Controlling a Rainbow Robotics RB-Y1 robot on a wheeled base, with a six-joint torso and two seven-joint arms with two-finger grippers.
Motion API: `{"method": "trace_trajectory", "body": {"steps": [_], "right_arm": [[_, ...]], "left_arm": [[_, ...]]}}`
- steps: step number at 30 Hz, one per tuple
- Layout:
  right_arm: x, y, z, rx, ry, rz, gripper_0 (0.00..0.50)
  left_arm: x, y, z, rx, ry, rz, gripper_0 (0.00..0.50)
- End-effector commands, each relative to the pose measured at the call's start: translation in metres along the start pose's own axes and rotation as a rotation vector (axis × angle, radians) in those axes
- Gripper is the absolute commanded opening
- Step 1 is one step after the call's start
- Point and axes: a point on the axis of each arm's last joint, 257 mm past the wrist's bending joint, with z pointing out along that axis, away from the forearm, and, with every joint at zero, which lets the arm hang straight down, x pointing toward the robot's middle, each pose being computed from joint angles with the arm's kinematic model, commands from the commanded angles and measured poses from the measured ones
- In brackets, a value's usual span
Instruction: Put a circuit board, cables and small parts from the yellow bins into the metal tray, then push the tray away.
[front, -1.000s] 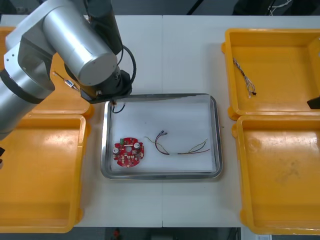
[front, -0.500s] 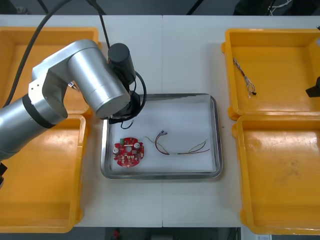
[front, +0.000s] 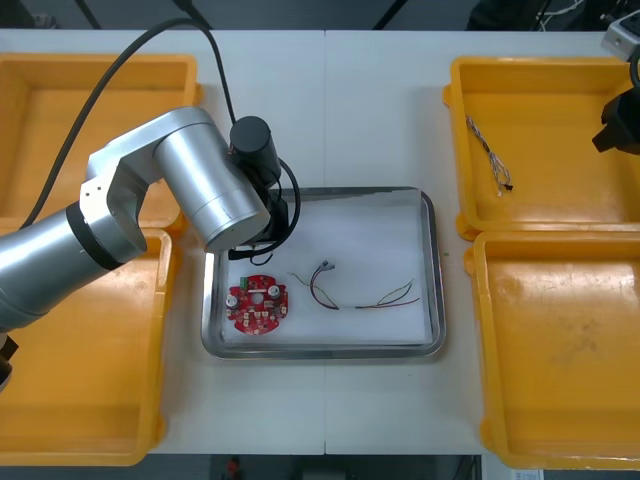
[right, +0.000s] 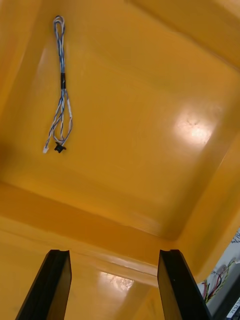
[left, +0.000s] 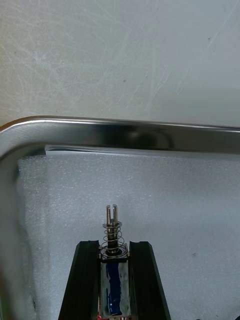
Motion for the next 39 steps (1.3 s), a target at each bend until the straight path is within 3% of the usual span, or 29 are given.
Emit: {"method": "trace_trajectory", "body": {"steps": [1,3,4,8,14,19,23,30,39], "right_arm": [[-0.030,0.011,0.001,-0.029,-0.011,0.047,0.500],[-0.031,0.016,0.008,-0.042,0.004,0.057,0.500],[-0.030,0.020,0.013,-0.052,0.016,0.062,0.500],[-0.035,0.028,0.027,-0.058,0.012,0.064,0.500],[-0.053,0.039,0.052,-0.017,-0.005,0.040,0.500],[-0.072,0.043,0.067,-0.029,-0.070,0.058,0.500],[-0.086,0.042,0.077,-0.026,-0.103,0.066,0.500],[-0.098,0.039,0.093,-0.031,-0.123,0.082,0.500],[-0.110,0.045,0.111,-0.043,-0.132,0.102,0.500]], "left_arm": [[0.008,-0.011,0.002,0.014,-0.005,0.044,0.245],[0.008,-0.010,0.002,0.010,-0.005,0.049,0.449],[0.008,-0.010,0.002,0.007,-0.006,0.051,0.500],[0.007,-0.009,0.002,0.004,-0.009,0.052,0.500],[0.005,-0.010,-0.001,0.007,-0.016,0.021,0.500],[-0.004,-0.010,-0.015,0.011,-0.035,-0.033,0.500],[-0.011,-0.008,-0.043,0.020,-0.013,-0.073,0.500],[-0.035,0.005,-0.087,0.023,-0.003,-0.152,0.500],[-0.083,0.056,-0.127,-0.019,-0.022,-0.306,0.500]]}}
